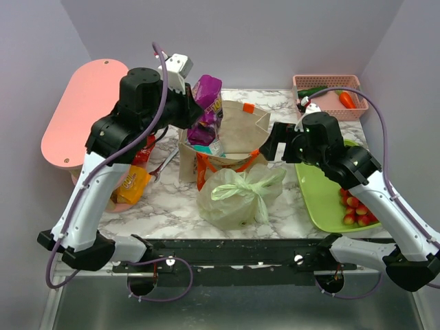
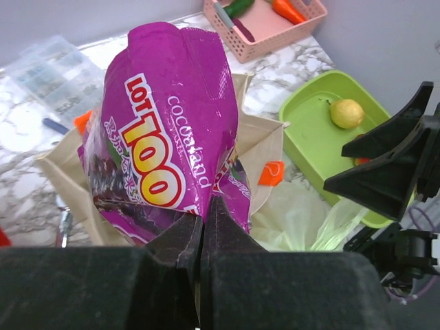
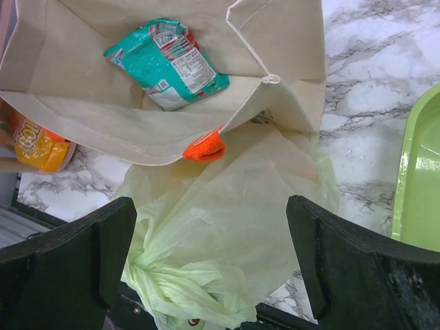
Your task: Place the food into the grocery bag and tie it
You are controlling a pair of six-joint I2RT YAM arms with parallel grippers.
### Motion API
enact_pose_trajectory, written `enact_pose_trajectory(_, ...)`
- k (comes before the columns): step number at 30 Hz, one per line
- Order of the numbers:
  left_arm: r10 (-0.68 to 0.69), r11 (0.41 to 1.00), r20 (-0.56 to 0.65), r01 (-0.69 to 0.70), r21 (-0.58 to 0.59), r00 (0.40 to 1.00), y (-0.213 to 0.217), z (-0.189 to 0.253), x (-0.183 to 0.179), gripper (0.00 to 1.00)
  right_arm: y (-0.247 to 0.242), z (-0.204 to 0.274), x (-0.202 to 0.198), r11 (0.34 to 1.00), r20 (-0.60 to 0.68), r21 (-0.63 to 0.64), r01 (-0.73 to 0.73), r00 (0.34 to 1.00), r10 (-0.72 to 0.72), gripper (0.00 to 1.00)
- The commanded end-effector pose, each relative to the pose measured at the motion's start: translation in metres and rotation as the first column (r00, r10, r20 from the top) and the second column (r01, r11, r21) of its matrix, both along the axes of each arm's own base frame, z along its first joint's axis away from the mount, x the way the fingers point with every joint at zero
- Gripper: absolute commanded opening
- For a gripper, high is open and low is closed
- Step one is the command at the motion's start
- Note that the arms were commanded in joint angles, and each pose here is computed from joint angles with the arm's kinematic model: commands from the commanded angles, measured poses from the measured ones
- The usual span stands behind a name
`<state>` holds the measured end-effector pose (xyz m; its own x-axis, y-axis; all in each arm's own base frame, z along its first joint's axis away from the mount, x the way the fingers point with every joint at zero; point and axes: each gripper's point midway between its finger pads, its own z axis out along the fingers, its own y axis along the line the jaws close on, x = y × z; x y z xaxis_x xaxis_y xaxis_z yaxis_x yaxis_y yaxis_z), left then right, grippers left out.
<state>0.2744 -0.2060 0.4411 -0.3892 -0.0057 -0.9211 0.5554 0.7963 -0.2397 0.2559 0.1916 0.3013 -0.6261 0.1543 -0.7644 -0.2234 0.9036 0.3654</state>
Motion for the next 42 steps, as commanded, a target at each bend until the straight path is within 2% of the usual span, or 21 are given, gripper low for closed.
enact_pose_trajectory(1,-0.092,0.983,0.077,0.102,-0.152,0.993,-0.039,0.029,0.012,0.0,-0.007,-0.002,-0.002,1.0,-0.003,-0.012,0.025,1.0,-0.025,1.0)
enact_pose_trajectory(16,-0.226,0.933,-0.047,0.203,-0.296,0.973,-0.114,-0.032,0.058,0.0,-0.032,-0.009,-0.002,0.989,0.014,-0.108,0.105,0.994,-0.104,1.0)
enact_pose_trajectory(24,-0.232,0.925,-0.132,0.177,-0.335,0.964,-0.138,-0.076,0.079,0.0,-0.033,-0.014,-0.002,0.987,0.003,-0.123,0.1,0.995,-0.1,1.0)
enact_pose_trajectory(42,-0.374,0.883,-0.24,0.265,-0.388,0.896,-0.172,-0.153,0.072,0.0,-0.033,-0.027,-0.002,0.985,-0.014,-0.14,0.096,0.995,-0.099,1.0)
